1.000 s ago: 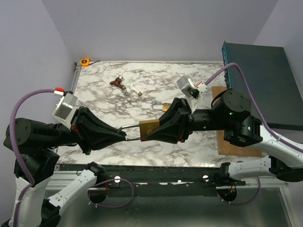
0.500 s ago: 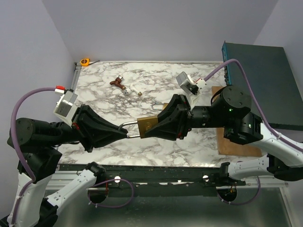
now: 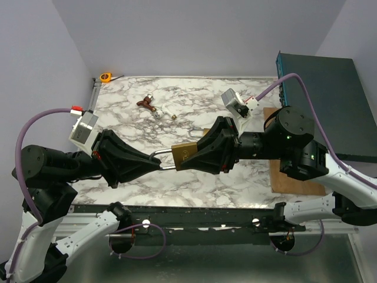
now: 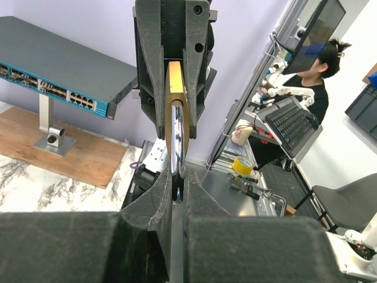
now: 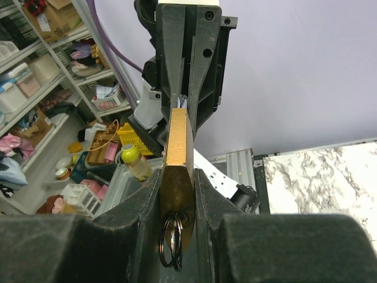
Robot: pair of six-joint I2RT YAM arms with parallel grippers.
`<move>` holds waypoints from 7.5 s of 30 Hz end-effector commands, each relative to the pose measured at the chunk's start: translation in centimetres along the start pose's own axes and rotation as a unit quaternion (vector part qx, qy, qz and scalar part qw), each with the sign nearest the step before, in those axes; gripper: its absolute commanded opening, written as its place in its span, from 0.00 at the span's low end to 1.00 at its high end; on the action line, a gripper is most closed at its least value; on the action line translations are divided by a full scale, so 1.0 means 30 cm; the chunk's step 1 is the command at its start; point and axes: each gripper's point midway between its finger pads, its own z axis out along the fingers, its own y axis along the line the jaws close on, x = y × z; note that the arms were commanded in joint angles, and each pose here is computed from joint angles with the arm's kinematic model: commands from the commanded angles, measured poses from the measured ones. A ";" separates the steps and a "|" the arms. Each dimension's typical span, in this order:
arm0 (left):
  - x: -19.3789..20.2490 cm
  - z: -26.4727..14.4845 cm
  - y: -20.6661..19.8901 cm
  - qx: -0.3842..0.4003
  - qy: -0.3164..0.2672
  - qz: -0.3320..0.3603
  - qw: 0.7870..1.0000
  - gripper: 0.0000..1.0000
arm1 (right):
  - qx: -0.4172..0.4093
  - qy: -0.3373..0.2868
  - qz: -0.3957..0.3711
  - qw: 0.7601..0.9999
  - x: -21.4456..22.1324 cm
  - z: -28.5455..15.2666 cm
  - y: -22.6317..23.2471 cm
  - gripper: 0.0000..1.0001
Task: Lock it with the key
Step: Lock the lock, then place the lock at the center of the board.
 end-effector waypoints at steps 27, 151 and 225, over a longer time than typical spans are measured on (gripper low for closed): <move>0.132 0.177 0.275 -0.068 0.065 -0.088 0.992 0.00 | 0.026 0.119 0.014 0.992 0.344 0.164 -0.096 0.01; -0.162 -0.058 0.030 -0.085 -0.136 0.078 0.984 0.00 | 0.179 0.011 -0.027 0.983 0.158 -0.151 -0.156 0.80; -0.077 -0.125 0.302 -0.308 -0.073 0.023 0.948 0.00 | 0.291 0.204 -0.013 0.935 0.567 -0.105 -0.420 0.01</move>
